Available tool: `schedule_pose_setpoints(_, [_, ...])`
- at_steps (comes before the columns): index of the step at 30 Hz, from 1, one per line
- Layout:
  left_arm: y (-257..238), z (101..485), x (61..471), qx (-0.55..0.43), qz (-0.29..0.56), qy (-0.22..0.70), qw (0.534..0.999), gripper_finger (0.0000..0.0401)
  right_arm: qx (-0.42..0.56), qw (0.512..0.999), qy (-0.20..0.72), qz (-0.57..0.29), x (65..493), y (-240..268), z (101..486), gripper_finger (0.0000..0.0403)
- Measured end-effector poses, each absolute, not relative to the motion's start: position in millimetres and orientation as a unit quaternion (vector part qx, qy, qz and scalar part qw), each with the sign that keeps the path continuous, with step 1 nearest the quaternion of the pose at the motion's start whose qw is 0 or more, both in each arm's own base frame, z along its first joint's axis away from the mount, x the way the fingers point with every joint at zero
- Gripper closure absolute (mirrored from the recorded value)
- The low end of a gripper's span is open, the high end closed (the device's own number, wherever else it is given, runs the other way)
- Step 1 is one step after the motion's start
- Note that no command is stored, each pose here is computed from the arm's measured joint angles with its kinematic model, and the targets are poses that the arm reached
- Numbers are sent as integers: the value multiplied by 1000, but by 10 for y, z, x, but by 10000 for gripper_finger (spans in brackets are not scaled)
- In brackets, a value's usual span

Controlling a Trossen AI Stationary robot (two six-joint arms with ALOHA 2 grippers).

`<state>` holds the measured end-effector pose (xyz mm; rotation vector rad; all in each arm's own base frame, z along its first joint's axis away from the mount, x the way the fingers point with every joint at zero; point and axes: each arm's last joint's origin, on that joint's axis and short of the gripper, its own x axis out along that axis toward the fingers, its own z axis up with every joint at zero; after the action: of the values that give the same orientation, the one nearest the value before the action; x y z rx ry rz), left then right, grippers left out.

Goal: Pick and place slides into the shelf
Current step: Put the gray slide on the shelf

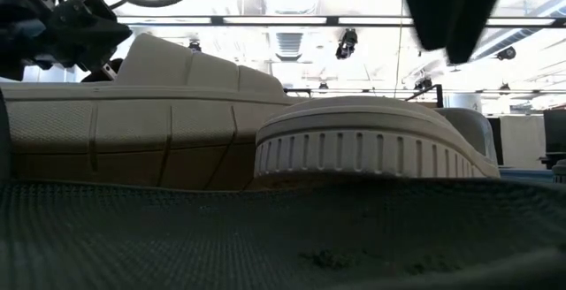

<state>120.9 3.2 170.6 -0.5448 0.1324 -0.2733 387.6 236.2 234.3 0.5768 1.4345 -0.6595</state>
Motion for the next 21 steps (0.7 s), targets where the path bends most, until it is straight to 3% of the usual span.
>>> schedule_pose_setpoints(5, [34, 1688, 1221, -270, -132, 73, 951, 401, 219, 694, 617, -300, 3881, 2323, 2356, 244])
schedule_pose_setpoints(21, [36, 1643, 1250, -264, -128, 92, 952, 401, 130, 698, 635, -304, 3888, 2176, 2233, 243])
